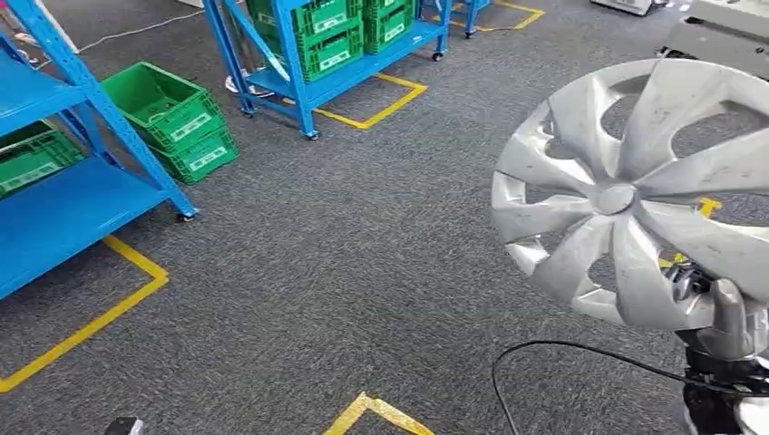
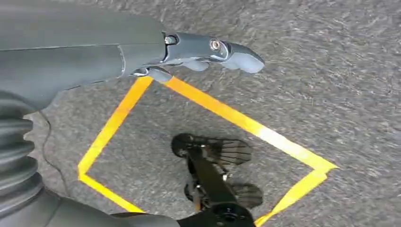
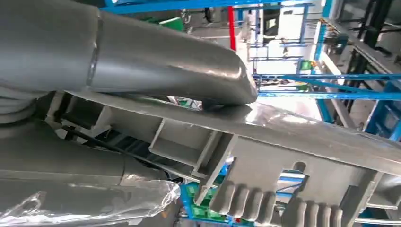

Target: Take the parts from the cabinet and place them on the table.

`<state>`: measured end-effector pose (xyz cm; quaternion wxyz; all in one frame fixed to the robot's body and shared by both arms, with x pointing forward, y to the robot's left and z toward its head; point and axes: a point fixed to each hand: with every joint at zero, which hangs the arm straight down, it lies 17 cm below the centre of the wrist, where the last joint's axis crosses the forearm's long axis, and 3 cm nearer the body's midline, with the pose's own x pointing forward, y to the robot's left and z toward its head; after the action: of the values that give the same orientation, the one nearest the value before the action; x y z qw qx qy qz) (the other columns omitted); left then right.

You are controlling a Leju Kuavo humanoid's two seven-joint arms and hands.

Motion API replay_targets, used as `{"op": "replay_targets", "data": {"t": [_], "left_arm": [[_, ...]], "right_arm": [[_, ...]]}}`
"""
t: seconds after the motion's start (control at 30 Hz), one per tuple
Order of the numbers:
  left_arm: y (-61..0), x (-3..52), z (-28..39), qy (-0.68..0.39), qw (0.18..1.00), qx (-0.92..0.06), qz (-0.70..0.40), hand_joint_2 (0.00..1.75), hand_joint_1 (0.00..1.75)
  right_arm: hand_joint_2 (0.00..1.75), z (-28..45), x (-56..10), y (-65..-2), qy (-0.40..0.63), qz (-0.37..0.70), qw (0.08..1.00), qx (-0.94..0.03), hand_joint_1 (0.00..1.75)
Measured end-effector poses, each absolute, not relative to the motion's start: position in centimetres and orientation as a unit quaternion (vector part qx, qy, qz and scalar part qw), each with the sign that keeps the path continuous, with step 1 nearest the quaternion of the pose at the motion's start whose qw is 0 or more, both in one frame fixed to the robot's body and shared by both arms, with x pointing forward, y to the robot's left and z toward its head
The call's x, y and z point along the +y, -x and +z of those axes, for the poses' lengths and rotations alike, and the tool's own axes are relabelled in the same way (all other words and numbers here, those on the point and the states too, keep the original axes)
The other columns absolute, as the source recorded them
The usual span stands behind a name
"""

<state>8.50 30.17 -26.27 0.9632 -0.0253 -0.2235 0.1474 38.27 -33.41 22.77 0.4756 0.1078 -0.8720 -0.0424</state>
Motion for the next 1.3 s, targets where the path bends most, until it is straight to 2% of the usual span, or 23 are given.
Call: {"op": "replay_targets", "data": {"t": [1.3], "left_arm": [[-8.4, 30.3, -26.3, 0.024, 0.963, -0.222, 0.150, 1.75, 0.00]], "right_arm": [[0.00, 22.8, -34.5, -37.7, -0.108, -0.061, 0.468, -0.875, 1.75]]}}
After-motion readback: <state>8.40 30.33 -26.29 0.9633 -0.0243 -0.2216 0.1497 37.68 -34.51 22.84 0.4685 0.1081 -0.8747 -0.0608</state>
